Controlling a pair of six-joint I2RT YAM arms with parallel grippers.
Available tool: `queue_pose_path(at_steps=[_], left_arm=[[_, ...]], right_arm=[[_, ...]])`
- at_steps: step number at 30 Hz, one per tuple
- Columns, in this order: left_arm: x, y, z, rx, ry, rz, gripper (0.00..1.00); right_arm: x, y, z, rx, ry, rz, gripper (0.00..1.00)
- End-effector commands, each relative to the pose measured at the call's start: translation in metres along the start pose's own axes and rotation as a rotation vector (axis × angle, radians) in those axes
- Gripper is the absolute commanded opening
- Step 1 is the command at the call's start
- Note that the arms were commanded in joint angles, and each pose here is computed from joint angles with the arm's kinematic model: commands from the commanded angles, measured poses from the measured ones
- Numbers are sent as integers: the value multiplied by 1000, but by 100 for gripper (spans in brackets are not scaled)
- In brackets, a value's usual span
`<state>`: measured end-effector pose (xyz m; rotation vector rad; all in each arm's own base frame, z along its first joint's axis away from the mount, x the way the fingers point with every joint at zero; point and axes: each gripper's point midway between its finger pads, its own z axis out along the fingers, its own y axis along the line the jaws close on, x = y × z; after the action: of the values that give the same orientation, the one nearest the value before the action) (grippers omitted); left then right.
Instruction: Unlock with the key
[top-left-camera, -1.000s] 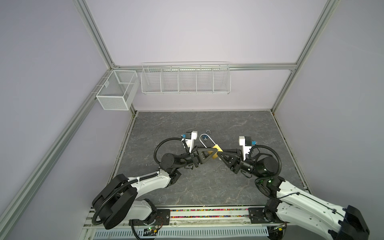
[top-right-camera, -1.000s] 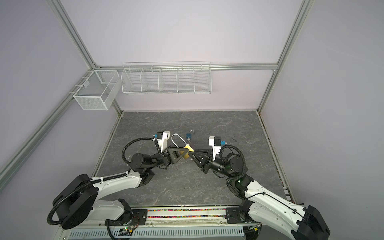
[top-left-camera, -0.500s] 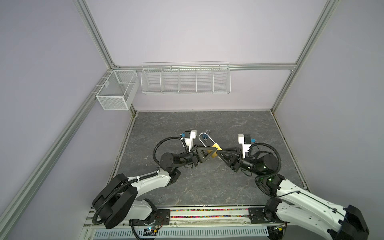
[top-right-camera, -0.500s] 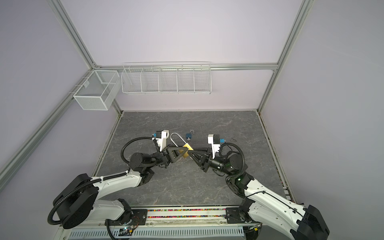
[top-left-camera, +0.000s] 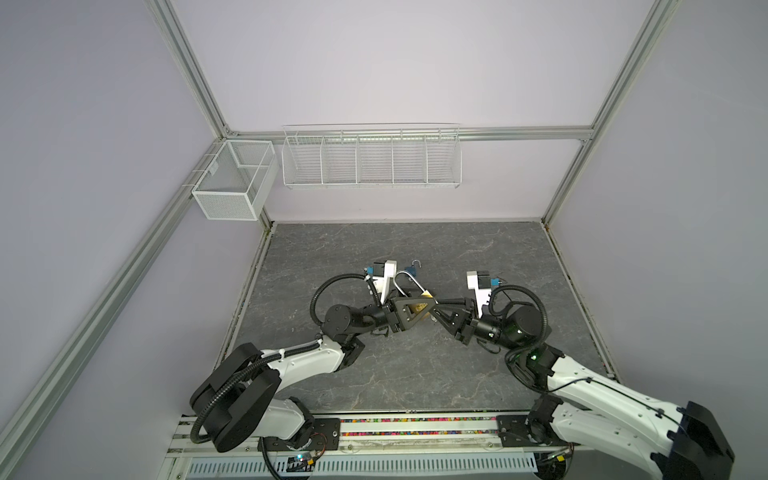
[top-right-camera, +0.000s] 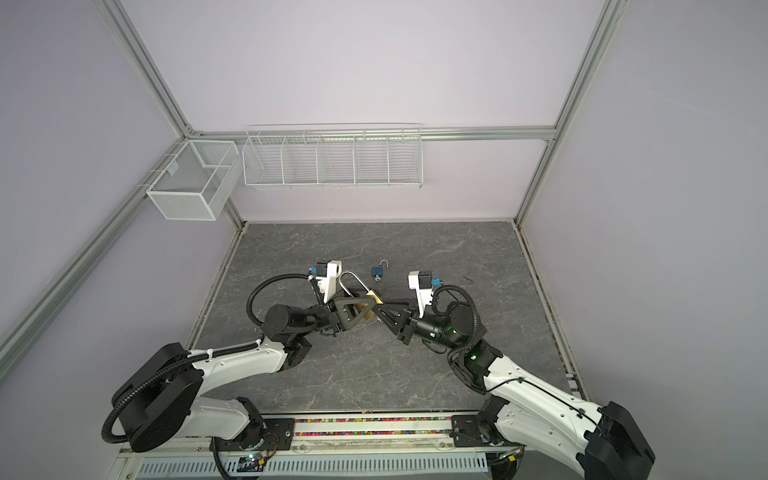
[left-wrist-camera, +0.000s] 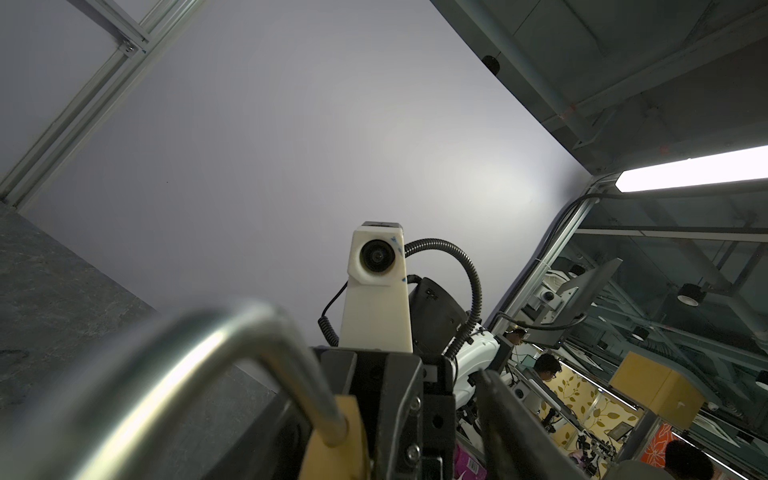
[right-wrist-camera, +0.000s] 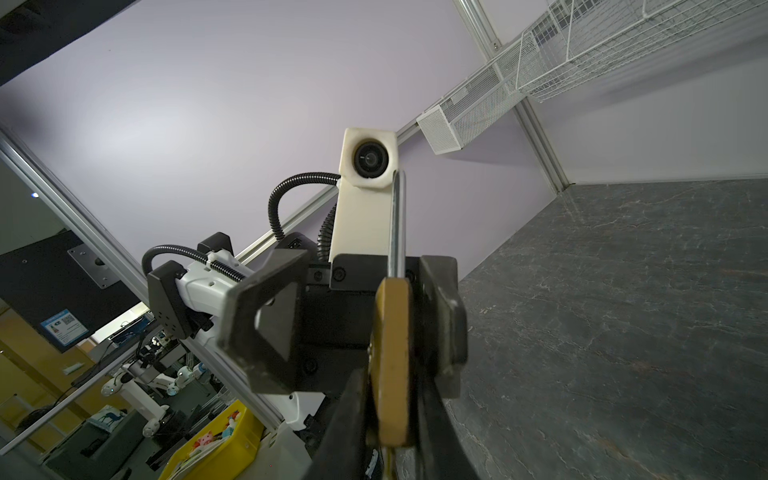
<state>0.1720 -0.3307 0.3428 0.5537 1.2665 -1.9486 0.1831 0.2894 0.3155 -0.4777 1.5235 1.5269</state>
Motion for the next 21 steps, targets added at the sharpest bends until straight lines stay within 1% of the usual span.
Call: queue_pose_path(at_steps=[1, 2, 5, 7, 10, 14, 17, 21], left_arm=[[-8, -1, -11, -25, -62, 41, 92], [-11, 4, -16, -54, -90, 50, 98], [-17, 14, -32, -126, -159, 74, 99], [-17, 14, -38, -143, -174, 94, 99], [-14, 13, -44, -151, -173, 112, 99], [-8, 11, -43, -134, -146, 96, 99], [6, 11, -38, -106, -79, 76, 99], [22, 10, -35, -126, -88, 91, 99]], right_arm=[[-21, 13, -6, -40, -95, -27, 6], [-22, 11, -8, -28, -105, -27, 6], [-28, 9, -12, -7, -133, -29, 6], [-31, 8, -14, 7, -149, -32, 6], [-36, 5, -16, 21, -172, -32, 6], [-38, 2, -13, 19, -191, -23, 6], [-40, -1, -12, 24, -206, -15, 6], [-46, -5, -13, 48, -235, -15, 6]])
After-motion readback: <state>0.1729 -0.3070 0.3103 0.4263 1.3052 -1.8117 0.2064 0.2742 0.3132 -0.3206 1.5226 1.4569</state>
